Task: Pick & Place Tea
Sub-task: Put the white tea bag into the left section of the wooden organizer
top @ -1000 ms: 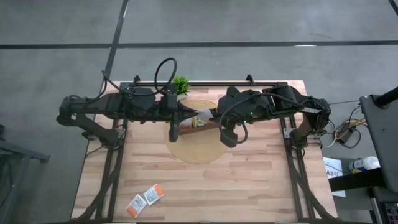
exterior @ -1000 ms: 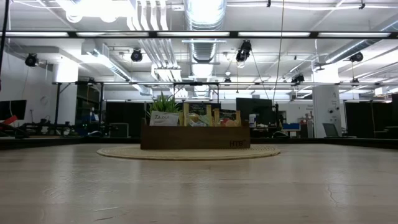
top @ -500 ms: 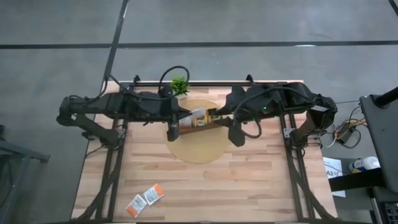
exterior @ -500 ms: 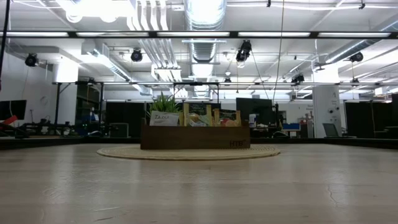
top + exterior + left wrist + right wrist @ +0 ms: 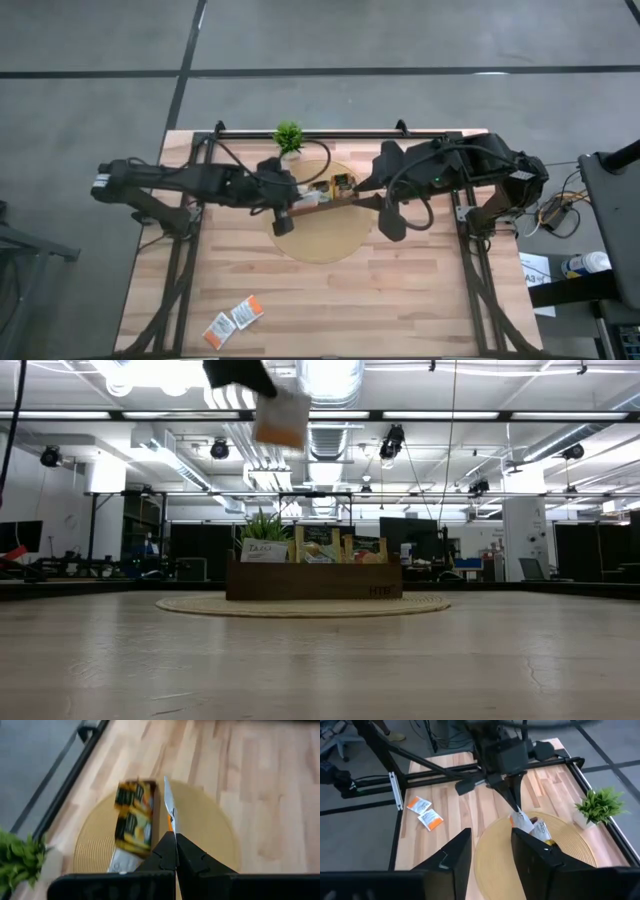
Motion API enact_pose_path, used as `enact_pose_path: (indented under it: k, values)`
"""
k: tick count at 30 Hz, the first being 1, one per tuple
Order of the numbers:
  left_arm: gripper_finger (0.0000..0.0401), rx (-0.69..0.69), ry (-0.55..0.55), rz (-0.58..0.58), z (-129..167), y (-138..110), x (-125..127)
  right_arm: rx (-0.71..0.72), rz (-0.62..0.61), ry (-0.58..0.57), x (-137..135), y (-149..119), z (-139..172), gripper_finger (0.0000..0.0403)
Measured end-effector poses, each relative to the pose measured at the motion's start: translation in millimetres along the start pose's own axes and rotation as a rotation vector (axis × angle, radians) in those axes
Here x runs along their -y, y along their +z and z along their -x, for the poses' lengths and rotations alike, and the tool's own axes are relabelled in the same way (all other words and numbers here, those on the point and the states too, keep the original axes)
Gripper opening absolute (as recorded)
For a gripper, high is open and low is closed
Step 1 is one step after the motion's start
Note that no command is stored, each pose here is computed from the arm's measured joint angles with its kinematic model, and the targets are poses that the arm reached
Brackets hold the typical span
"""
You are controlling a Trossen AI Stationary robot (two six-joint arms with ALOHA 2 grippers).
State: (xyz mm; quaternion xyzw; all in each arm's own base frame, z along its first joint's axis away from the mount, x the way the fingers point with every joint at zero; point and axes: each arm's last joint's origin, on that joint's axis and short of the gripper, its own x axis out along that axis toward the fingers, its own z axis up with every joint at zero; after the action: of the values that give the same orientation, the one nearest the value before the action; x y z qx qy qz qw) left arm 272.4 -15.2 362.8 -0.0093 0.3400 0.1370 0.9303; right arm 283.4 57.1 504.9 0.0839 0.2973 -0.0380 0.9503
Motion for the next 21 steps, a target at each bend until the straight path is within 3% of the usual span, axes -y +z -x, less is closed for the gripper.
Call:
enact_pose_path:
  k: [5,21]
  values:
    - [0.0,-0.059,0.016,0.022,-18,-22,-9,-0.015,-0.005,-0.004,0,-2,0,0.0125]
    - [0.0,-0.059,0.001,0.097,-54,-70,-50,-0.014,-0.017,-0.002,-1,-2,0,0.0112]
